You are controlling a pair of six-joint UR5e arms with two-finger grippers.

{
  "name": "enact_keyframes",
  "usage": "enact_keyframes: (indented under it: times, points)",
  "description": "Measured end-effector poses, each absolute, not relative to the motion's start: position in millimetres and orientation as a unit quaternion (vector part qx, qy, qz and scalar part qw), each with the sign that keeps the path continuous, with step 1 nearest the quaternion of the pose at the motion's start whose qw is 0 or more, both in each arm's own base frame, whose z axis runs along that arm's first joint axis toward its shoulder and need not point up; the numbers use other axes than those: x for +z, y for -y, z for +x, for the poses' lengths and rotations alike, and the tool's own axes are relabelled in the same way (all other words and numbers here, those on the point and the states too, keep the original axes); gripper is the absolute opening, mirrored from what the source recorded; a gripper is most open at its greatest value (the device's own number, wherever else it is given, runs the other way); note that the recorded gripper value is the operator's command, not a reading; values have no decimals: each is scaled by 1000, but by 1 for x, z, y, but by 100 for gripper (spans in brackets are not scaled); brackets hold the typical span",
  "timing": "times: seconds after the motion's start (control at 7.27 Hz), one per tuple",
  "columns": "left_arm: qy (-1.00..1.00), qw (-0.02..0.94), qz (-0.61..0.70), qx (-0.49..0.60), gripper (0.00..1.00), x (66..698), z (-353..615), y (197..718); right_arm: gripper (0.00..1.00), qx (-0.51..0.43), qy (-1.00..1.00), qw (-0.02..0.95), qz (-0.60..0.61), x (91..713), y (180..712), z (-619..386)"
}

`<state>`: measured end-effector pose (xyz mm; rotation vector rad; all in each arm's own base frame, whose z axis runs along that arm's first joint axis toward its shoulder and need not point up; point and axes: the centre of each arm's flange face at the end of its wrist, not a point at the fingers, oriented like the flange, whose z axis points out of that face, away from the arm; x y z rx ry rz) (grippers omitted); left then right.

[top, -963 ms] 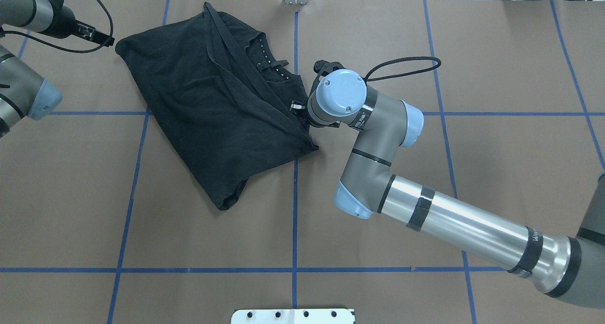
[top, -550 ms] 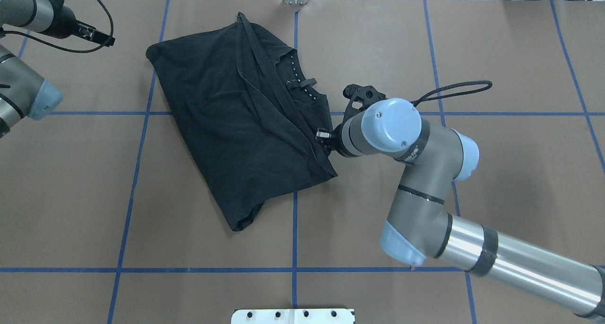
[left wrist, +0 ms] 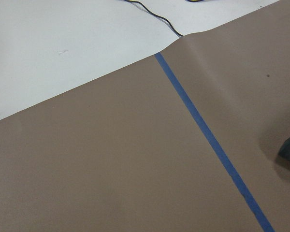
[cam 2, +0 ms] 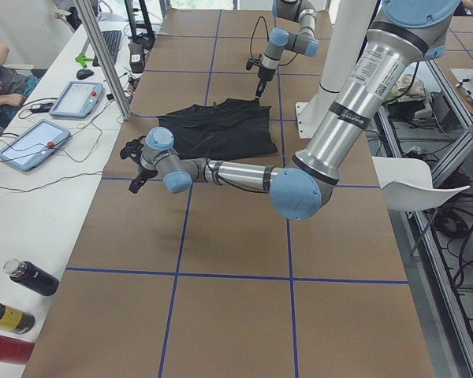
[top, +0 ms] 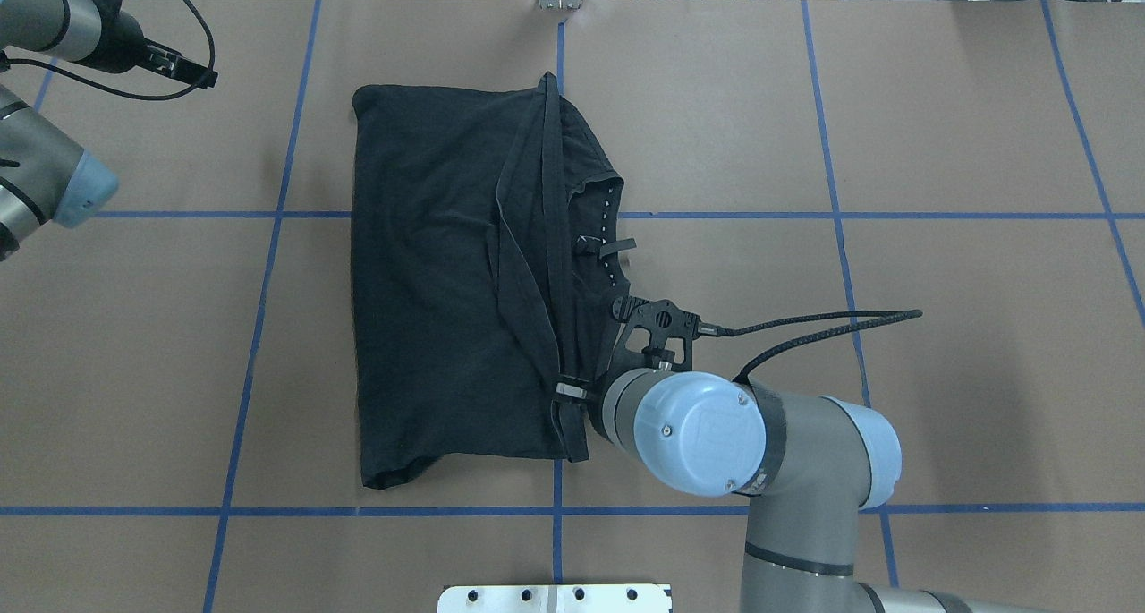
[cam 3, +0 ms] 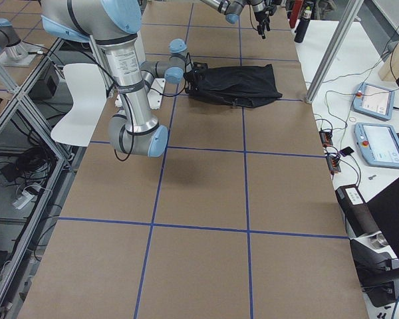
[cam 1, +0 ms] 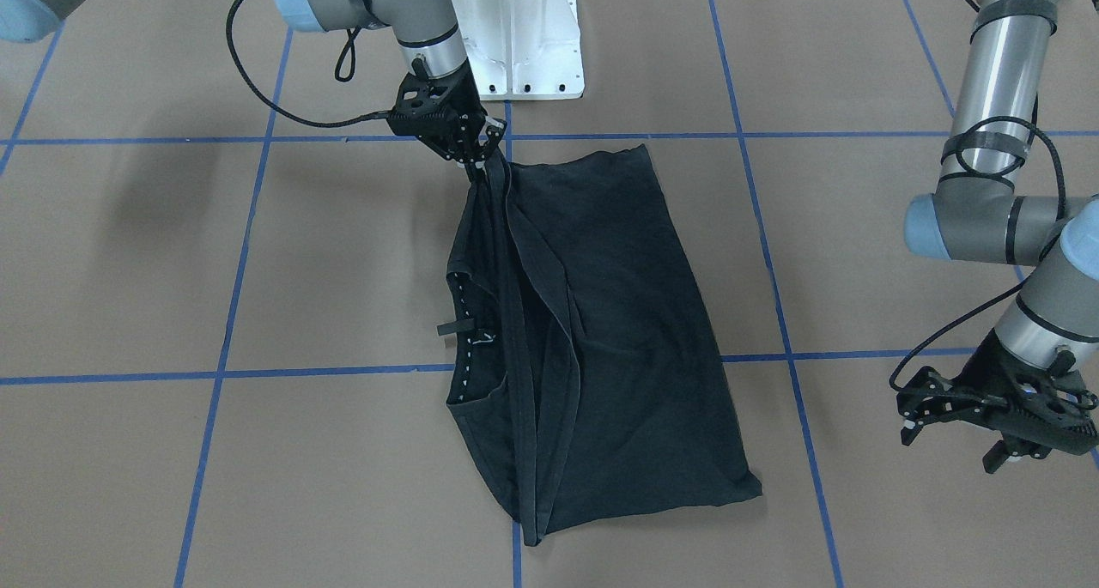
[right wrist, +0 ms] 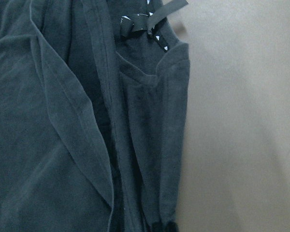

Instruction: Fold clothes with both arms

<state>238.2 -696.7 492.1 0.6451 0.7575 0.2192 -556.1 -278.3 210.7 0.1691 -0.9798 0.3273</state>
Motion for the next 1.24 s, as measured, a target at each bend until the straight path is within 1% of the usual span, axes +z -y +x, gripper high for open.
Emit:
enact_keyframes:
  times: [0.14,0.28,0.41,0.69,0.96,1.1,1.24]
  points:
    - [-363,873,309,105,100,492,238,697,0,155,463,869,83,209,266,-558]
    - [-363,873,309,105,100,492,238,697,64,153,459,871,83,210,260,-558]
    - [-363,873,309,105,100,492,238,697,100,150,456,873,84,214,259,-558]
    - [-364,872,310,104,100,490,238,696,100,138,451,876,97,214,280,-547]
    - [-379,869,302,104,100,487,240,693,99,122,450,878,108,205,325,-529]
    - [-390,866,296,103,100,485,240,690,81,122,449,878,111,196,342,-542]
    - [-399,864,292,98,100,482,239,685,58,124,449,878,112,184,357,-567]
